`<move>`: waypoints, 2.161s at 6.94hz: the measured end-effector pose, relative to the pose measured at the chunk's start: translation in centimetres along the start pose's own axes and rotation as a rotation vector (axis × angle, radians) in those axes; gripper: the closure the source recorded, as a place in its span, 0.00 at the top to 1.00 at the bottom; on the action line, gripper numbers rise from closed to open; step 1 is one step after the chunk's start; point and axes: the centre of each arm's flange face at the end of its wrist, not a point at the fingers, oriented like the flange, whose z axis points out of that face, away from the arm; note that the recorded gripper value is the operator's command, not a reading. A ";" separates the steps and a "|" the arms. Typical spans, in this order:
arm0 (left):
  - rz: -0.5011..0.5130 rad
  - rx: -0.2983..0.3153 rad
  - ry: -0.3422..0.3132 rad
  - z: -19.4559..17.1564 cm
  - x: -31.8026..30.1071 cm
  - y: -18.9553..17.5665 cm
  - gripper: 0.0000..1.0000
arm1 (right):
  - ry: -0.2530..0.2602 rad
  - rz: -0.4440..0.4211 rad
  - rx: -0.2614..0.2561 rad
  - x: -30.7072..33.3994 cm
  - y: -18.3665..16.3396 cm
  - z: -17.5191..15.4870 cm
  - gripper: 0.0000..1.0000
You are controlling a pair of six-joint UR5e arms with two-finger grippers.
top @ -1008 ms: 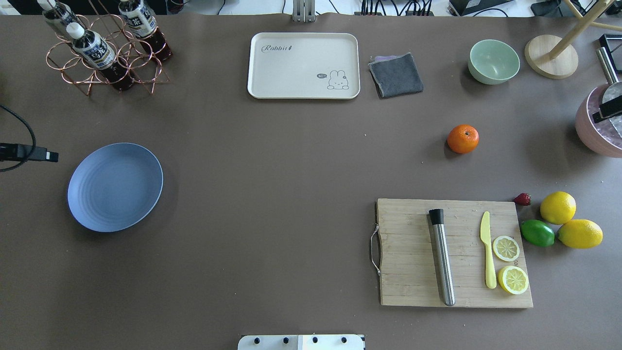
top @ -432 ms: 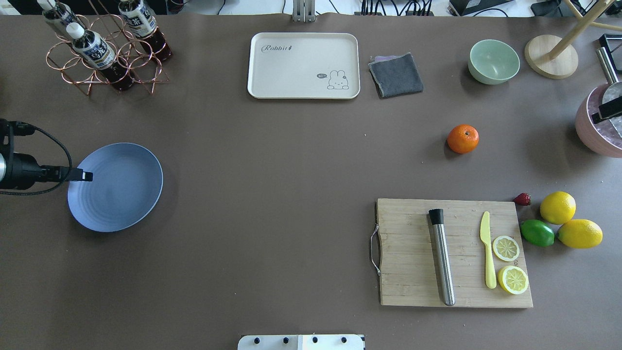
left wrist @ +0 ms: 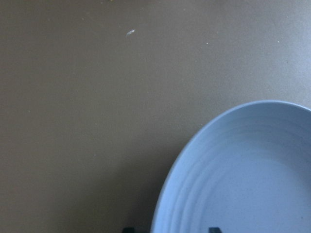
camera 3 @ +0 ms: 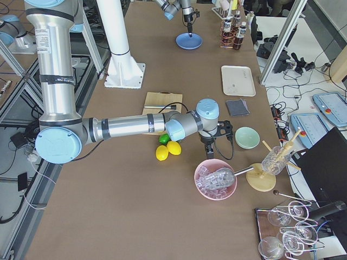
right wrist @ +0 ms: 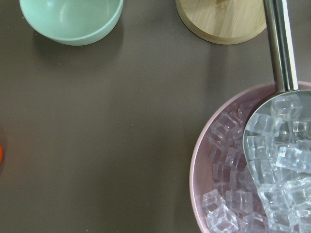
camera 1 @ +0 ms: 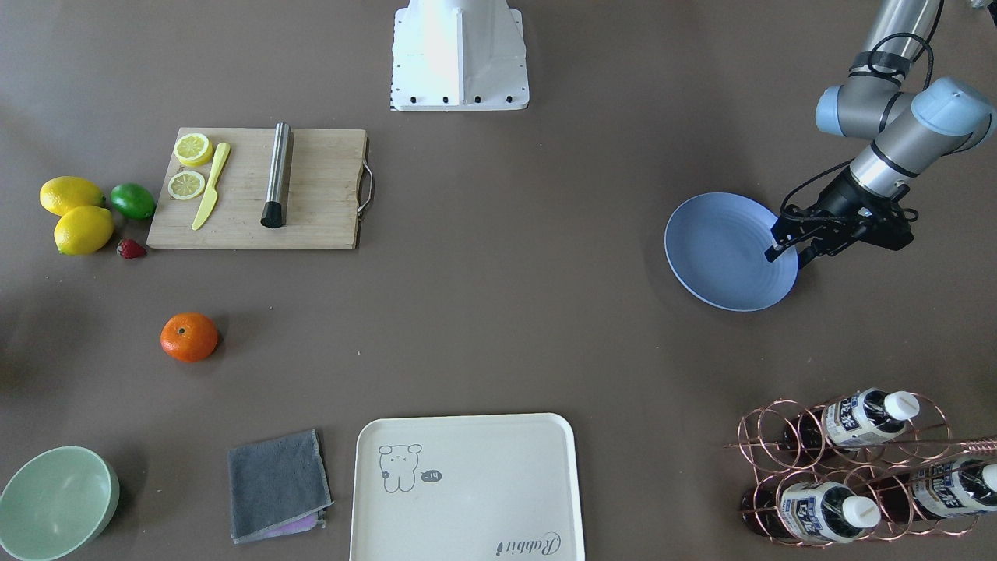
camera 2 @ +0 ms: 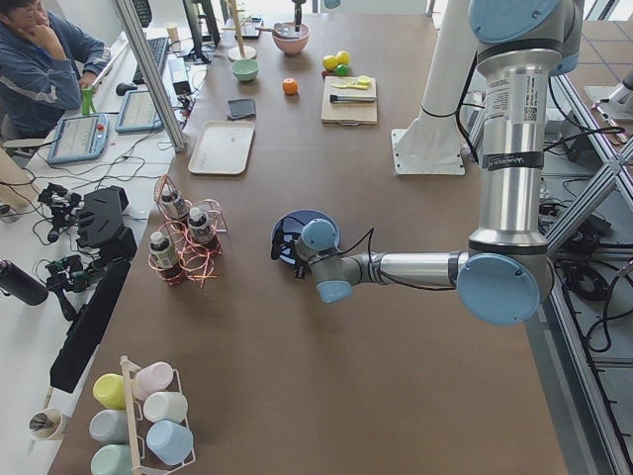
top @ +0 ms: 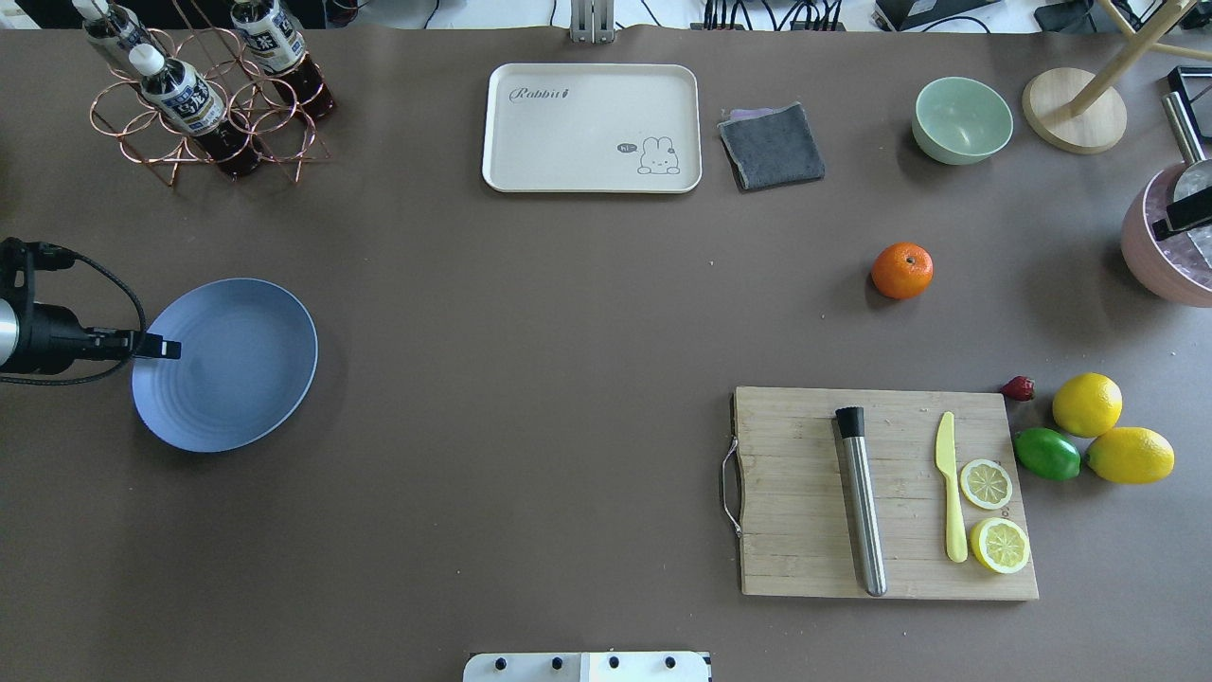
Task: Pick orange to plate
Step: 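Reach the left gripper to the rim of the light-blue plate, then push the light-blue plate with the left gripper toward the table center, then withdraw the left arm while the right arm moves toward the orange tangerine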
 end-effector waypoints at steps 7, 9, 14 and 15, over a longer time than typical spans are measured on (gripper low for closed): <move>-0.257 0.043 0.180 8.4 29.6 -5.5 0.00 | -0.009 -0.009 0.001 -1.3 -0.5 0.1 1.00; -0.260 0.075 0.091 12.0 38.3 -3.7 0.83 | -0.010 -0.012 -0.001 -1.5 -0.5 0.2 1.00; -0.114 0.030 0.072 5.7 34.1 -7.7 1.00 | -0.027 0.002 -0.005 -4.2 -1.2 0.7 1.00; -0.081 0.002 0.061 0.8 28.2 -9.4 1.00 | -0.038 0.012 -0.006 -6.4 -2.0 1.1 1.00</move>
